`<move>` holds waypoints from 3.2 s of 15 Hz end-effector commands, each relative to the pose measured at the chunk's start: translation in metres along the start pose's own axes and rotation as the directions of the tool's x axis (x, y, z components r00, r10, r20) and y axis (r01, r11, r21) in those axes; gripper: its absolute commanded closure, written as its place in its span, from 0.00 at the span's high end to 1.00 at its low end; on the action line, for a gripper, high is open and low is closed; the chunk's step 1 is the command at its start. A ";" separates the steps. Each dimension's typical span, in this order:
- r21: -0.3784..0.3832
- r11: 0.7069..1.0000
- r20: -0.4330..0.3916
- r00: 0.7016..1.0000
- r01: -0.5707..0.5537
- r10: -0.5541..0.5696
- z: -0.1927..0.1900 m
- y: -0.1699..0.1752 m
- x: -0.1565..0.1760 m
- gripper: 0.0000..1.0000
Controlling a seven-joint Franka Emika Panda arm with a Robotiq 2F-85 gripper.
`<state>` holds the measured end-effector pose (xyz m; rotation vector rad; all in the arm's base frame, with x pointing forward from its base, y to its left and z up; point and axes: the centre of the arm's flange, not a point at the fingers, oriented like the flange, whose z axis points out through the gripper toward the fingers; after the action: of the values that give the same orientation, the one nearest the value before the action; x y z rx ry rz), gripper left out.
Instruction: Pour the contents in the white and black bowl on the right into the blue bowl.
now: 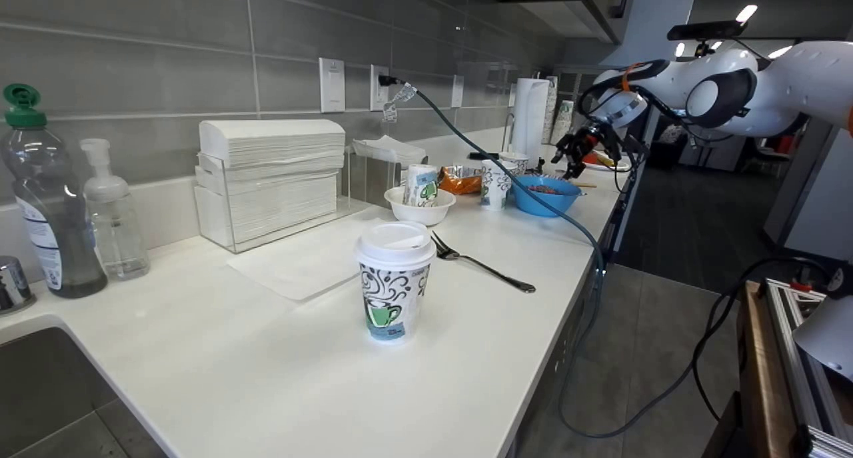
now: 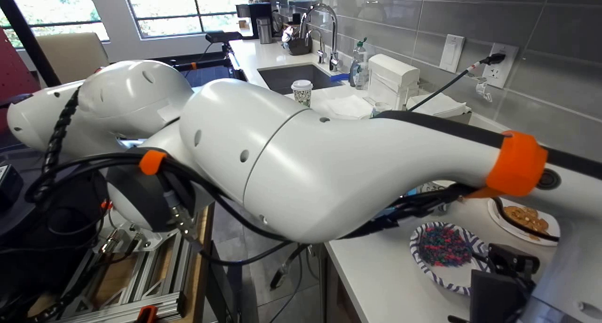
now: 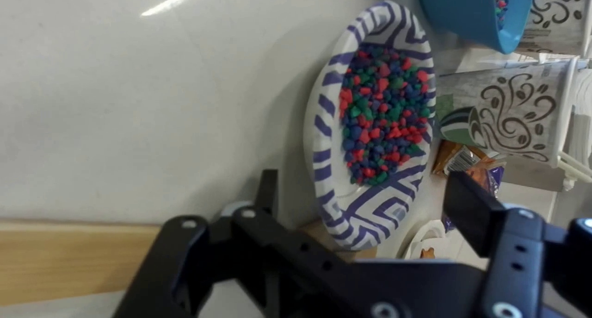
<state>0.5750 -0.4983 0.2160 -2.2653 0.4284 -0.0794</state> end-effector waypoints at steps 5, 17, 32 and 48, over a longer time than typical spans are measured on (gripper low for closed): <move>-0.056 0.998 0.045 0.999 -0.005 0.007 0.014 -0.004 0.030 1.00; -0.090 0.996 0.072 0.997 -0.005 0.012 0.018 -0.006 0.029 0.11; -0.149 0.989 0.085 0.996 0.018 -0.005 0.001 -0.017 0.005 0.00; -0.241 0.967 0.109 0.993 0.078 -0.053 0.006 -0.075 -0.013 0.00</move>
<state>0.6087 -0.4615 0.2541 -2.4797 0.3355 0.0388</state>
